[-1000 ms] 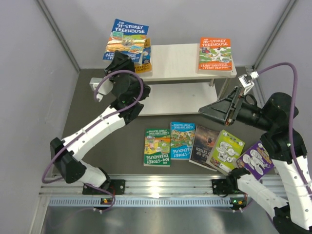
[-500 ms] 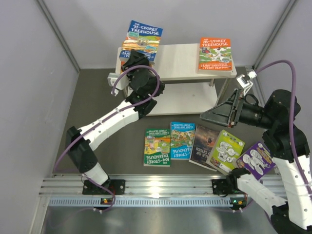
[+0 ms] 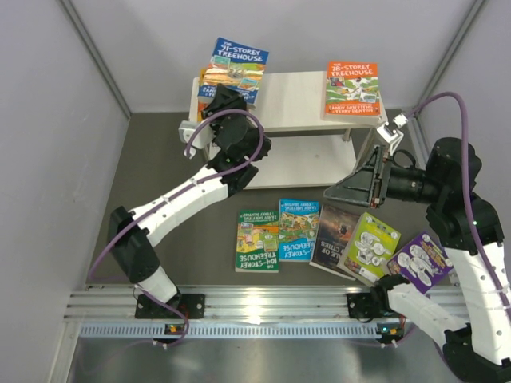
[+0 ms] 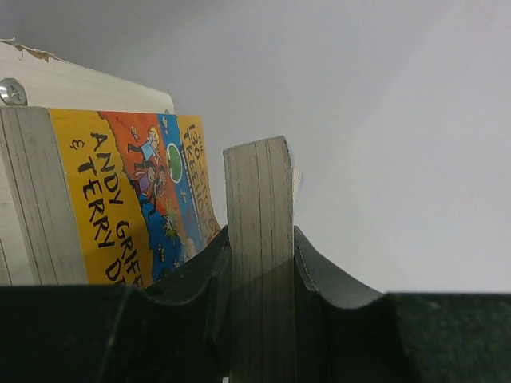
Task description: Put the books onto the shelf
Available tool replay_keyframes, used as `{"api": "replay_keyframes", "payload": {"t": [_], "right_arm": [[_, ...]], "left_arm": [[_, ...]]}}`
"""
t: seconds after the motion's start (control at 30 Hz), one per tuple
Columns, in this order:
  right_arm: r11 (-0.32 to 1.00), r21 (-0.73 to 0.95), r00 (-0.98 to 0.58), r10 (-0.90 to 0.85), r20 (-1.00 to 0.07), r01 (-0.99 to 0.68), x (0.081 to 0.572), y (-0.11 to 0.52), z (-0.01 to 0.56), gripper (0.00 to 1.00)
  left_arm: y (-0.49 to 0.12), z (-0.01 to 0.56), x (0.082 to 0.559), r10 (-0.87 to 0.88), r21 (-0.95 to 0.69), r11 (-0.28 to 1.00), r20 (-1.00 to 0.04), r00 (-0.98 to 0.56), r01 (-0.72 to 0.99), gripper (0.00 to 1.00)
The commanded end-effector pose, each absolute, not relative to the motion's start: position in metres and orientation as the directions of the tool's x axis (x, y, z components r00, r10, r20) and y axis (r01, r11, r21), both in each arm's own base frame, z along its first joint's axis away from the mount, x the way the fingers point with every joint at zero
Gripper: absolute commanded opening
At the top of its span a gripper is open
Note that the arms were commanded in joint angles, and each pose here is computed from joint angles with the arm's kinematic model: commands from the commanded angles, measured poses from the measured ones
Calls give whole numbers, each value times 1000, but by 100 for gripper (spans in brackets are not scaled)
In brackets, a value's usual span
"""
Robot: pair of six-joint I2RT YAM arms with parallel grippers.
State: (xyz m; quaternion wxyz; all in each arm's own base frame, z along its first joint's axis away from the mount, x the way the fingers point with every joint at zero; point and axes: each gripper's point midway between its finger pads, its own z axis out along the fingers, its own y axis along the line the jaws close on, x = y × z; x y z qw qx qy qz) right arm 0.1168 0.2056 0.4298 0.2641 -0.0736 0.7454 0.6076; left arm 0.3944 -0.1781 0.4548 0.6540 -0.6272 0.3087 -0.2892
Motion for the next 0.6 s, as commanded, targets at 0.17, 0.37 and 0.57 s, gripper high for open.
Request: {"api": "replay_keyframes", "payload": {"t": [0.17,0.37,0.57], "right_arm": [[244,844,-831,186,-524,-478,110,206,438,100],[257,851,-836,200,-511,-459,114,205,433,100],[276,862,-841,231,-489,-425,120,204,426,100]], "left_arm": [[-112,470,355,-606,-986,-165,129,785,35,49],[-99,475,351,-594,-987,-159,121,795,31,71],[-92,482,344,-608,-991,-137,87,789,3,99]]}}
